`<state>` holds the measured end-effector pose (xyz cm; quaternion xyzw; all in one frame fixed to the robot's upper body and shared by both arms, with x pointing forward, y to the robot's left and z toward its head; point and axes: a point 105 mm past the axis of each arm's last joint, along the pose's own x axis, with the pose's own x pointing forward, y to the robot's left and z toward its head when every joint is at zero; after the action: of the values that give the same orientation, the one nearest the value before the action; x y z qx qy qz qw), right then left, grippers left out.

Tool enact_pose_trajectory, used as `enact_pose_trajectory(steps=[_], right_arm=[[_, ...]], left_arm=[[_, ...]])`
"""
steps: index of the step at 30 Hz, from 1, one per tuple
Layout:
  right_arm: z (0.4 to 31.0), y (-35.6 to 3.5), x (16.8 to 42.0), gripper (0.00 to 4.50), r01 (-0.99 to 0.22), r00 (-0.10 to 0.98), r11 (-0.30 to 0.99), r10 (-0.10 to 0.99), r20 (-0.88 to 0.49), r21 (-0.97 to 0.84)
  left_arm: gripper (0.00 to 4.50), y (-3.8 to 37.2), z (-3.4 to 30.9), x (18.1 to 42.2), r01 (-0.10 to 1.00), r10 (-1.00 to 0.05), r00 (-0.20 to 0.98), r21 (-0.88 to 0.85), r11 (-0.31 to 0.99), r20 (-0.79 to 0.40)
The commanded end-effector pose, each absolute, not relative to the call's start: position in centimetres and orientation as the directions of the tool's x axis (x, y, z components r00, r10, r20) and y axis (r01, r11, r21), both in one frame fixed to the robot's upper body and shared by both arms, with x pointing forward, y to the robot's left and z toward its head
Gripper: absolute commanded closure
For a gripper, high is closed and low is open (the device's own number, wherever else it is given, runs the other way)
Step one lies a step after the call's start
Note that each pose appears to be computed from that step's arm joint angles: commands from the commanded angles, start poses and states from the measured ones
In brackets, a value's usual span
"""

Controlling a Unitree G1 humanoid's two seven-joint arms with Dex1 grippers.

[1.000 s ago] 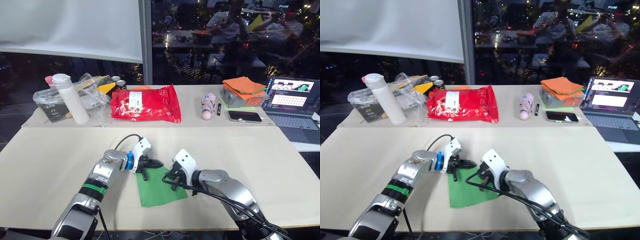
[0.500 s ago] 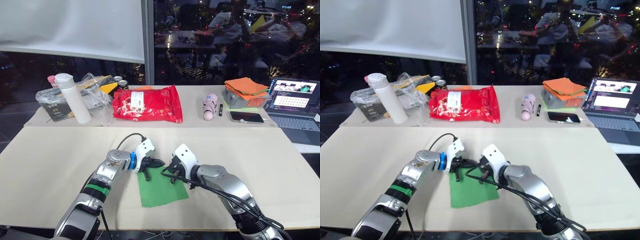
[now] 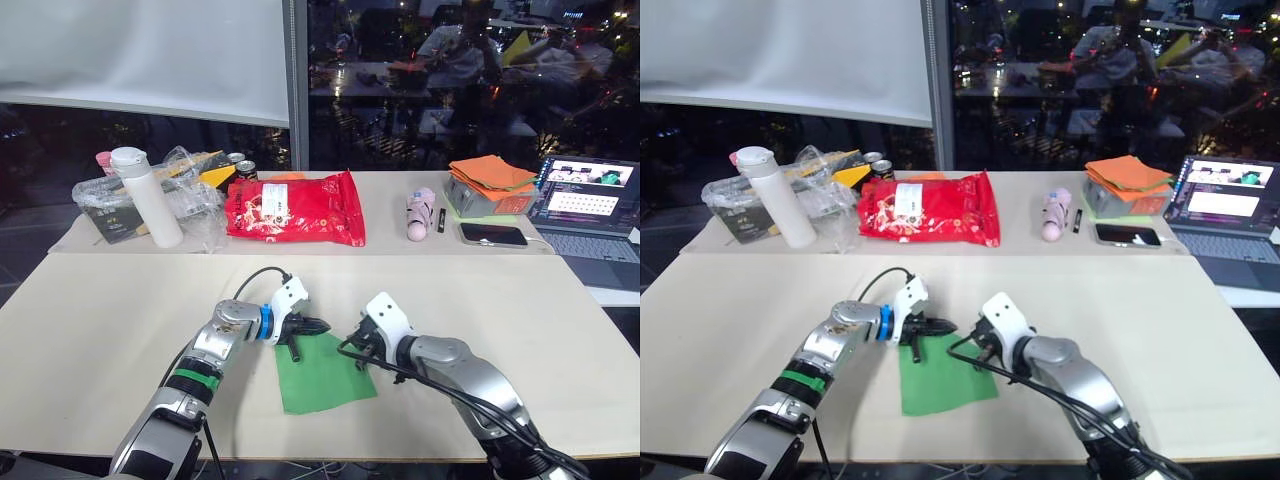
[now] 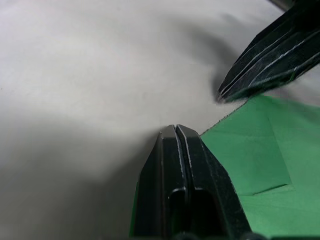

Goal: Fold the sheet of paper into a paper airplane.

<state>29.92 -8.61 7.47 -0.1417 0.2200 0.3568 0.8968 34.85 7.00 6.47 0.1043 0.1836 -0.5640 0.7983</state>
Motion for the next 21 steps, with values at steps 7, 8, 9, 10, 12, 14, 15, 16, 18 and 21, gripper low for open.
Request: enact_pose_trajectory(steps=[7,8,9,10,12,14,15,16,18,21], right_arm=[[9.2,-9.8,29.1,4.46,-0.688,0.686,0.711,0.572,-0.450,-0.145],[9.7,-9.4,29.3,4.46,-0.691,0.691,0.707,0.584,-0.426,-0.152],[10.1,-9.1,29.4,4.46,-0.692,0.694,0.704,0.591,-0.410,-0.157],[10.5,-8.7,29.5,4.46,-0.699,0.693,0.696,0.601,-0.398,-0.164],[10.7,-8.2,29.5,4.46,-0.710,0.683,0.685,0.616,-0.393,-0.161],[10.1,-7.7,29.2,4.46,-0.728,0.660,0.670,0.629,-0.411,-0.142],[9.6,-7.6,28.9,4.46,-0.736,0.646,0.663,0.631,-0.429,-0.133],[9.0,-7.4,28.7,4.46,-0.741,0.636,0.660,0.632,-0.443,-0.125],[8.0,-7.5,28.4,4.46,-0.743,0.623,0.660,0.625,-0.470,-0.109],[7.2,-7.8,28.3,4.46,-0.739,0.621,0.665,0.613,-0.489,-0.105]], left_arm=[[4.50,7.0,5.5,35.0,0.939,-0.850,0.280,-0.058,0.339,-0.446],[4.50,7.0,5.5,35.0,0.940,-0.851,0.277,-0.059,0.337,-0.446],[4.50,7.0,5.5,34.9,0.940,-0.852,0.275,-0.059,0.335,-0.445],[4.50,6.9,5.5,34.9,0.941,-0.853,0.274,-0.060,0.334,-0.445],[4.50,7.0,5.5,34.9,0.941,-0.853,0.272,-0.061,0.332,-0.445],[4.50,7.0,5.5,34.9,0.941,-0.853,0.272,-0.061,0.332,-0.446],[4.50,7.1,5.5,34.9,0.941,-0.852,0.273,-0.060,0.333,-0.446],[4.50,7.1,5.5,34.8,0.941,-0.852,0.272,-0.060,0.332,-0.447],[4.50,7.2,5.5,34.7,0.942,-0.852,0.271,-0.061,0.331,-0.448],[4.50,7.4,5.6,34.7,0.941,-0.851,0.273,-0.059,0.333,-0.449]])
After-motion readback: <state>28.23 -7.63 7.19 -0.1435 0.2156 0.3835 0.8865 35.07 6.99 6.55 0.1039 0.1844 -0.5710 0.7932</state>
